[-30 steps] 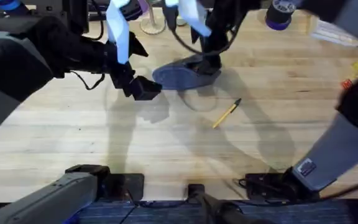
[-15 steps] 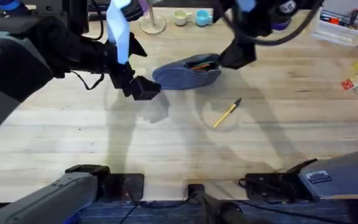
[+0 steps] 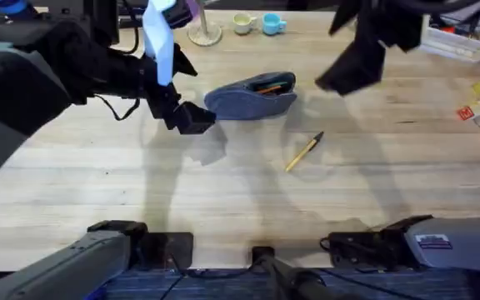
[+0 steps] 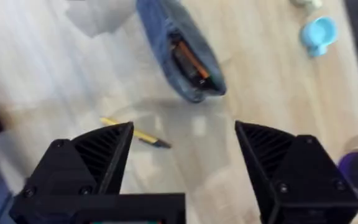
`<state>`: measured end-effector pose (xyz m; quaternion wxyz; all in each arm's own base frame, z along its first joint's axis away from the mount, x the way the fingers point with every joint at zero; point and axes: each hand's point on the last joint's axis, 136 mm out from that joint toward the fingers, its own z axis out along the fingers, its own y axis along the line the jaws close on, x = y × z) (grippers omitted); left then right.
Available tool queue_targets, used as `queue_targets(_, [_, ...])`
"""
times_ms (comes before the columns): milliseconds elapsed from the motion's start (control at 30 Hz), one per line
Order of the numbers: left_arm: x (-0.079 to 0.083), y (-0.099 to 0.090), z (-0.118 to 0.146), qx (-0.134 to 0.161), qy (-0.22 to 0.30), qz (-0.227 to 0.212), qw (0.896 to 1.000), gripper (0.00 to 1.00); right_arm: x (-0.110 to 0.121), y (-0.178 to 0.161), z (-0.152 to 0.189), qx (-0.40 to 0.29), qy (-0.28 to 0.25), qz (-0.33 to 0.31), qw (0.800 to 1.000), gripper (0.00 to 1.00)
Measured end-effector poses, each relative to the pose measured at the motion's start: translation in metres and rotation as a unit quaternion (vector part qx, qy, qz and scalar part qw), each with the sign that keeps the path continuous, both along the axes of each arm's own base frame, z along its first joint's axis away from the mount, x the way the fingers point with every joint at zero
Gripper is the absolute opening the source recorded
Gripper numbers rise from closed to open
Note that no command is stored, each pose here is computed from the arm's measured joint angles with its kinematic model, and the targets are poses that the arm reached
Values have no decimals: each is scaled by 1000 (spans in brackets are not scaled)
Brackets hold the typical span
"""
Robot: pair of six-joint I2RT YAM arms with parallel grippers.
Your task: Unzip the bag, pick up the pens from the table one at a time and place them inside, then zip the bag closed.
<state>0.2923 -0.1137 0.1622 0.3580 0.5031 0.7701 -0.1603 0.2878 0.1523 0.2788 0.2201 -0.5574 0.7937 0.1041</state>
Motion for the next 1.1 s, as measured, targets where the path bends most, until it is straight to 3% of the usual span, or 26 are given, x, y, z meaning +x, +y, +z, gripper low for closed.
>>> queue_targets(233, [0, 0, 0, 0, 0, 0, 1000, 993, -24, -1, -8, 1, 79, -62, 995, 996])
queue_targets(300, [0, 0, 0, 0, 0, 0, 1000, 993, -23, -3, -9, 26, 140, -211, 967, 995])
queue_targets(433, [0, 0, 0, 0, 0, 0, 1000, 993, -21, -3, -8, 51, 180, -316, 930, 995])
queue_targets(467, [0, 0, 0, 0, 0, 0, 1000, 993, -22, -2, -8, 70, 215, -389, 893, 996])
queue_targets(633, [0, 0, 0, 0, 0, 0, 1000, 993, -19, 2, -6, 98, 247, -463, 845, 996])
queue_targets(767, [0, 0, 0, 0, 0, 0, 1000, 993, -18, 3, -5, 109, 261, -495, 822, 996])
queue_targets(900, [0, 0, 0, 0, 0, 0, 1000, 993, -9, 5, -2, 128, 257, -518, 806, 996])
queue_targets(1100, [0, 0, 0, 0, 0, 0, 1000, 993, -3, -23, -12, 92, 215, -619, 749, 996])
